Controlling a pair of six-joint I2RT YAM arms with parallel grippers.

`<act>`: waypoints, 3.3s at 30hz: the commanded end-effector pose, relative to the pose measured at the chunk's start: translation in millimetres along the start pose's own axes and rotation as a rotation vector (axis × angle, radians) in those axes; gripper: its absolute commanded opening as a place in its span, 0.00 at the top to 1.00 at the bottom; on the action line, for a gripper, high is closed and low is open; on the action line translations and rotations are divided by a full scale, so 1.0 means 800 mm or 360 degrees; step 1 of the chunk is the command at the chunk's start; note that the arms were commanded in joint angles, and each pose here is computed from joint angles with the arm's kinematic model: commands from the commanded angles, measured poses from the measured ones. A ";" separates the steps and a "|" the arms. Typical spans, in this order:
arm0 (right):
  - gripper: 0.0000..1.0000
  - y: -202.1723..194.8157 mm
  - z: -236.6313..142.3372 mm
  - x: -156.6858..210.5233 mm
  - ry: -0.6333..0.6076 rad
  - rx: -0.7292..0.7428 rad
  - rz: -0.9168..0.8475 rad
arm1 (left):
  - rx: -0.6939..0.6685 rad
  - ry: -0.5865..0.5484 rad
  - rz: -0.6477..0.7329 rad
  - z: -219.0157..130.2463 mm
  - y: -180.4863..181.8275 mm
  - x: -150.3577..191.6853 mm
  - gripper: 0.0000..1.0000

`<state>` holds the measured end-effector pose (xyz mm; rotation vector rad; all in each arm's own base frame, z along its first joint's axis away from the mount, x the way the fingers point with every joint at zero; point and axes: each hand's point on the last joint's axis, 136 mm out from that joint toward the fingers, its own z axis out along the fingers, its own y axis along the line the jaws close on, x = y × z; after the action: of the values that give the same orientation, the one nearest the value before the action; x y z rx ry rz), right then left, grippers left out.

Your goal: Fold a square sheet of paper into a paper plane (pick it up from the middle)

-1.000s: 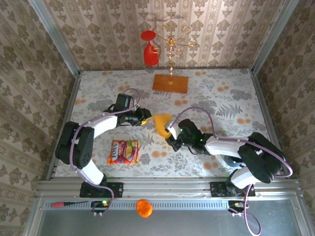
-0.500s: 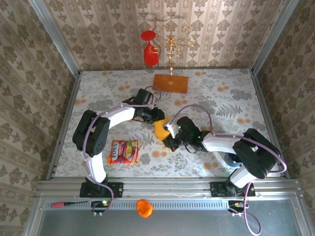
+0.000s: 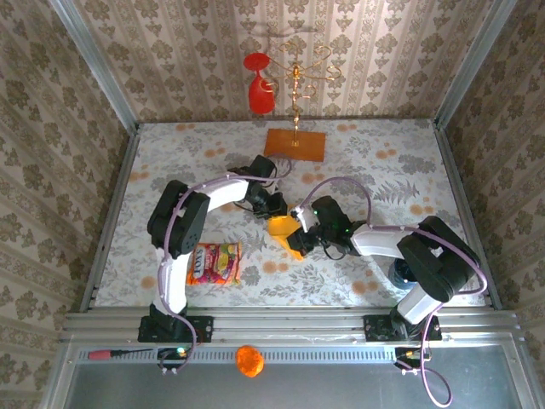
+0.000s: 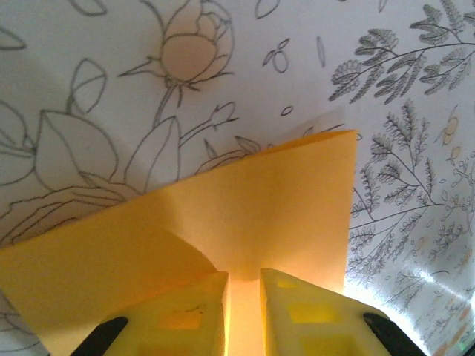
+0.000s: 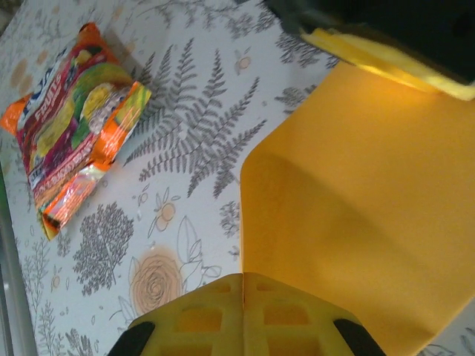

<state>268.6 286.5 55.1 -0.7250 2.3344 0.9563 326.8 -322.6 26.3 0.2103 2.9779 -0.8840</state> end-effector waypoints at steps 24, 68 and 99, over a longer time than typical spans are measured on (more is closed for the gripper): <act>1.00 -0.050 0.005 0.008 0.0118 0.0157 0.0341 | -0.0110 0.0105 0.0038 0.017 0.020 0.019 0.82; 0.99 -0.063 0.016 0.011 0.0198 0.0214 0.0343 | -0.0064 0.0129 0.0037 0.024 0.019 0.025 0.84; 0.99 -0.074 0.021 0.035 0.0314 0.0269 0.0385 | -0.0067 0.0008 0.0055 -0.006 0.007 0.007 0.83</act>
<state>296.4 266.6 16.2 -0.4924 2.6097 0.8831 324.8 -325.3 23.6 0.2722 2.9757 -0.8792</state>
